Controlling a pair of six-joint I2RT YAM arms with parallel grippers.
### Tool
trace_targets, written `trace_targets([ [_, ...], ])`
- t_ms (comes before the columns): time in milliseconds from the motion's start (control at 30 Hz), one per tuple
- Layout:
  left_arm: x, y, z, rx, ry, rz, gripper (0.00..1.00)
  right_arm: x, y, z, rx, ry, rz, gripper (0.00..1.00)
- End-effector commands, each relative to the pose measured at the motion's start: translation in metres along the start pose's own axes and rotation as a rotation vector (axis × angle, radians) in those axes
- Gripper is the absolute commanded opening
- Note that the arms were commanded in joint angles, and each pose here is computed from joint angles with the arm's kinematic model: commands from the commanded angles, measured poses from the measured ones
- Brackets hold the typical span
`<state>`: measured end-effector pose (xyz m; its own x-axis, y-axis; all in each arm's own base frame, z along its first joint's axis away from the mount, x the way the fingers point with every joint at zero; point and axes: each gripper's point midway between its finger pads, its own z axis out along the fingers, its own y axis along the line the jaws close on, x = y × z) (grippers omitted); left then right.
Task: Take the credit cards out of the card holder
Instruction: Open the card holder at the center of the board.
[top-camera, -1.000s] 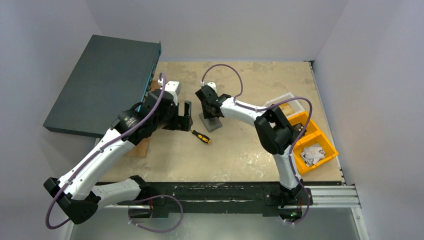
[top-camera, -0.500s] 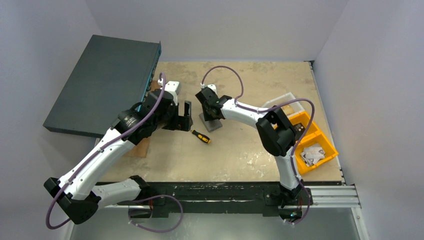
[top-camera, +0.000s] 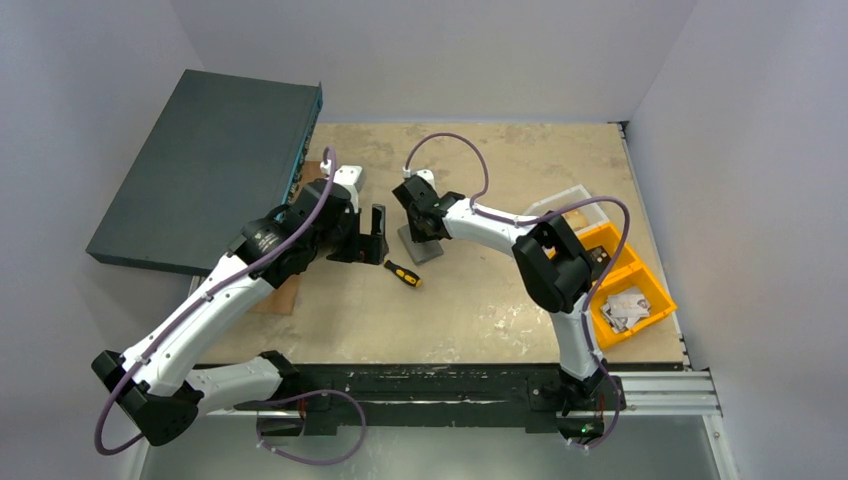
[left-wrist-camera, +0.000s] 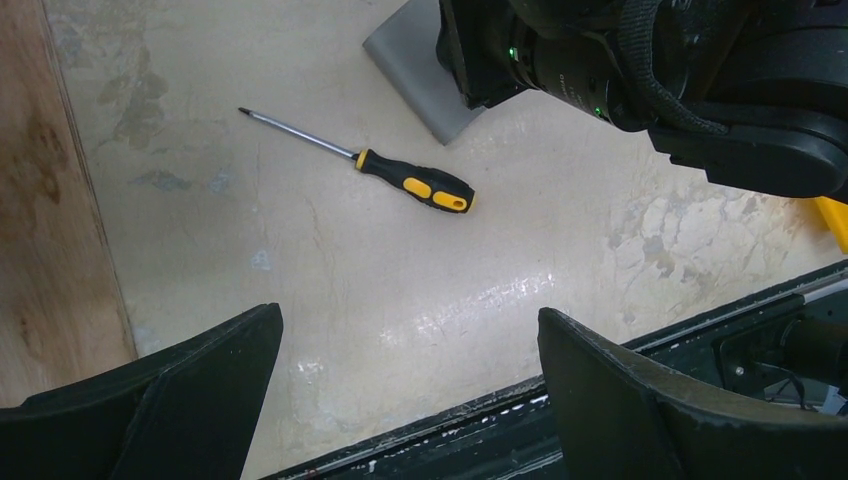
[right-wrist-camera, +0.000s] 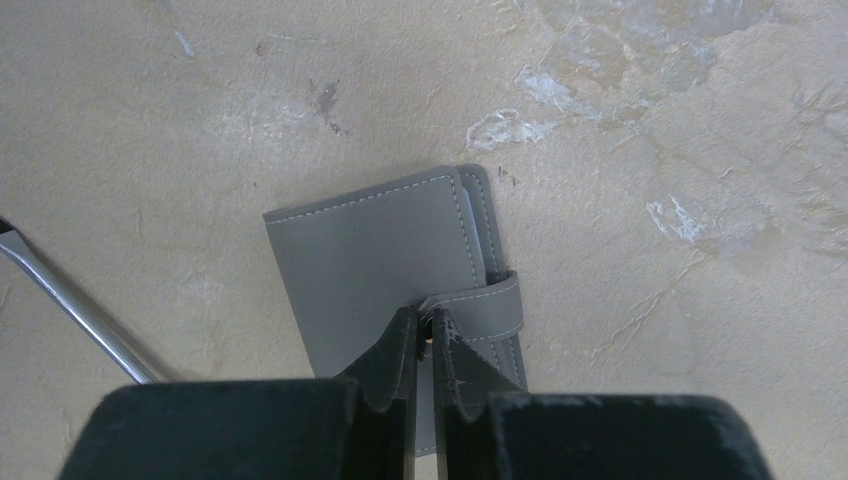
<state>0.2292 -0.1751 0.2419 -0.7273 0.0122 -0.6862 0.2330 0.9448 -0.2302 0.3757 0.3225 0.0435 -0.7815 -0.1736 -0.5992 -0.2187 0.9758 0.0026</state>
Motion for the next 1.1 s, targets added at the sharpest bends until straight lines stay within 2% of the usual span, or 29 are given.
trace_targets([
  [0,0.003,-0.005,0.007,0.022,0.020,-0.044,1.00,0.013,0.004,-0.006,-0.043,0.038,0.019,0.00],
  [467,0.006,-0.038,0.055,0.117,0.077,-0.139,1.00,0.019,-0.008,-0.045,-0.234,0.021,0.226,0.00],
  [700,0.003,-0.052,0.088,0.140,0.096,-0.191,0.96,0.033,-0.020,-0.059,-0.317,0.017,0.324,0.00],
  [900,0.014,-0.056,0.119,0.130,0.139,-0.213,0.84,0.041,-0.028,-0.060,-0.420,0.025,0.389,0.00],
  [1067,0.024,-0.060,0.148,0.125,0.182,-0.223,0.65,0.041,-0.033,-0.059,-0.455,0.027,0.420,0.00],
])
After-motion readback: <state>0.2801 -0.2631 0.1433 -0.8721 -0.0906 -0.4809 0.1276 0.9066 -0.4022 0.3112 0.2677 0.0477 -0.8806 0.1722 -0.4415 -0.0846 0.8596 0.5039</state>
